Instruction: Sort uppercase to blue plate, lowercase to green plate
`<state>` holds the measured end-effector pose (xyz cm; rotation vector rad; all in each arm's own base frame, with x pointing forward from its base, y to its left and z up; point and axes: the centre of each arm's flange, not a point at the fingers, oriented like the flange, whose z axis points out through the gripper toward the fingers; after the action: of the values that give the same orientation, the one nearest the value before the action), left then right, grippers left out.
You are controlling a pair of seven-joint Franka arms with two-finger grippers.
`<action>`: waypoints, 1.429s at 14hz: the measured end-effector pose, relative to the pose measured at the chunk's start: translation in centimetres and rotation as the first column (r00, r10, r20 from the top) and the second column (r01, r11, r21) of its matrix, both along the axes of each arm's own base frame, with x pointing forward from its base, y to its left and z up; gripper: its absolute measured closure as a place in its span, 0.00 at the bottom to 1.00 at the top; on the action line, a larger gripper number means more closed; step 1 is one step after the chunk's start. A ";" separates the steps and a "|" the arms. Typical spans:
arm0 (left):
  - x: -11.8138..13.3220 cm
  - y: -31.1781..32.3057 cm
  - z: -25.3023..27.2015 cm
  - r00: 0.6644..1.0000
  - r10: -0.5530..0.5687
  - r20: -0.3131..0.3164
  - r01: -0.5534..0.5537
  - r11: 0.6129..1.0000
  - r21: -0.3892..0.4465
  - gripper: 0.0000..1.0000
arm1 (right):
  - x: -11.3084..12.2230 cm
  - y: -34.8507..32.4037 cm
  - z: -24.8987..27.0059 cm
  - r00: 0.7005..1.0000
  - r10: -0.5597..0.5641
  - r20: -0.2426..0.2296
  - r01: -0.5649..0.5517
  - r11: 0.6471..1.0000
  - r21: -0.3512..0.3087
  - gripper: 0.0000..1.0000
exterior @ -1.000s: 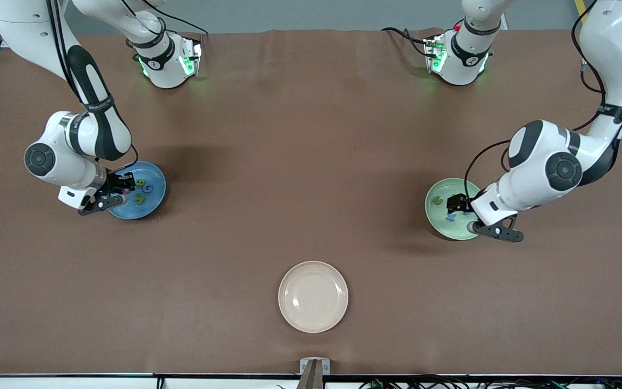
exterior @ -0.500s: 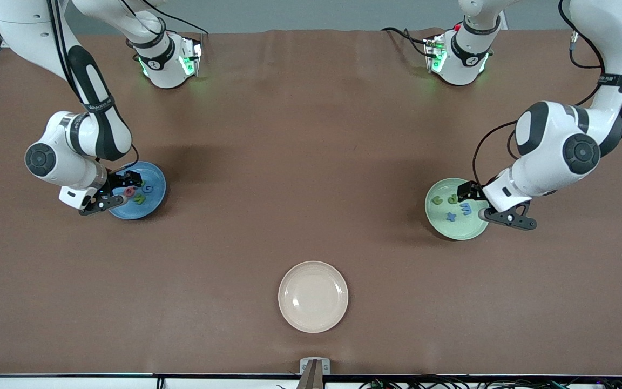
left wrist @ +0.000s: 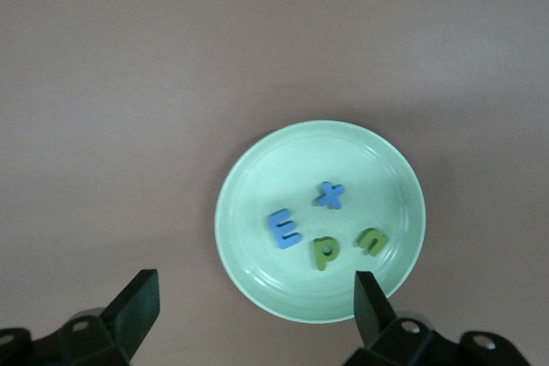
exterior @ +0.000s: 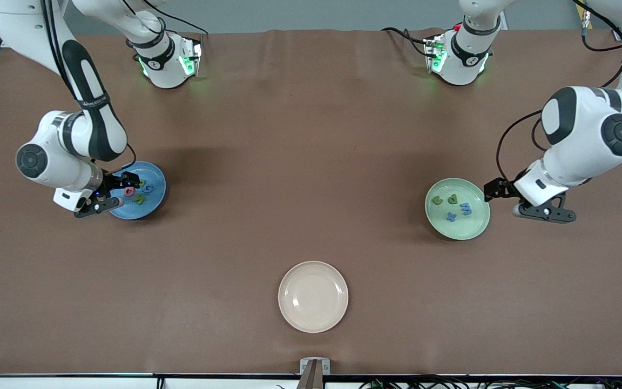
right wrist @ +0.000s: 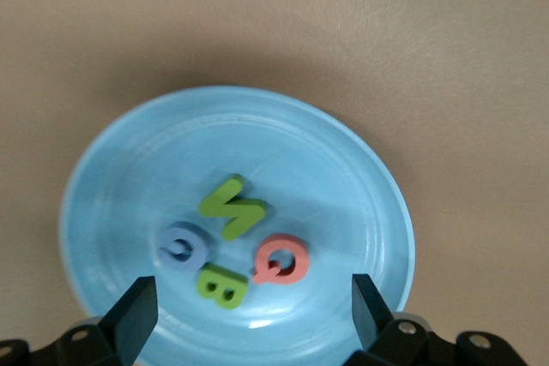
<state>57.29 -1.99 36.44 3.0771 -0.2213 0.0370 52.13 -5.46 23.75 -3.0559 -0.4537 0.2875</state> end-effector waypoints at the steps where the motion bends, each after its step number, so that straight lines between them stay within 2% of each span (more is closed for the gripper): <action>1: 0.1 0.4 1.1 1.000 0.007 -0.001 -0.007 1.000 0.008 0.00 | 0.7 0.3 1.6 1.000 -0.016 -0.009 0.016 1.000 0.007 0.00; 4: 0.0 1.0 6.6 1.000 0.021 0.005 -0.021 0.999 0.043 0.00 | 3.0 0.7 7.1 0.998 -0.038 -0.042 0.040 0.999 0.028 0.00; 7: -1.2 0.8 12.0 0.999 0.034 0.034 -0.036 0.996 0.079 0.00 | 5.0 1.1 12.8 0.992 -0.087 -0.090 0.089 0.996 0.025 0.00; 10: -1.5 0.7 16.4 0.995 0.041 0.096 -0.050 0.994 0.094 0.00 | 5.6 1.4 19.0 0.976 -0.142 -0.166 0.136 0.990 -0.043 0.00; 11: -1.2 0.9 17.9 0.992 0.045 0.116 -0.056 0.994 0.092 0.00 | 5.5 1.7 21.2 0.970 -0.164 -0.177 0.154 0.986 -0.070 0.00; 12: -0.9 1.2 19.5 0.990 0.051 0.135 -0.064 0.994 0.087 0.00 | 5.4 2.5 23.1 0.966 -0.187 -0.178 0.172 0.980 -0.097 0.00; 14: -0.1 1.9 22.3 0.985 0.062 0.160 -0.074 0.995 0.071 0.00 | 4.9 4.5 26.4 0.963 -0.231 -0.142 0.213 0.969 -0.129 0.00; 16: 0.5 2.2 24.4 0.983 0.065 0.170 -0.075 0.996 0.057 0.00 | 4.3 5.6 28.7 0.965 -0.242 -0.103 0.229 0.966 -0.120 0.00; 20: 0.9 2.3 26.2 0.979 0.063 0.192 -0.073 0.996 0.048 0.00 | 4.4 5.2 29.6 0.962 -0.263 -0.072 0.257 0.963 -0.082 0.00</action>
<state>58.16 0.28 62.67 3.1340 -0.1266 0.3354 56.51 -0.23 53.39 -3.1086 -0.0353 0.4230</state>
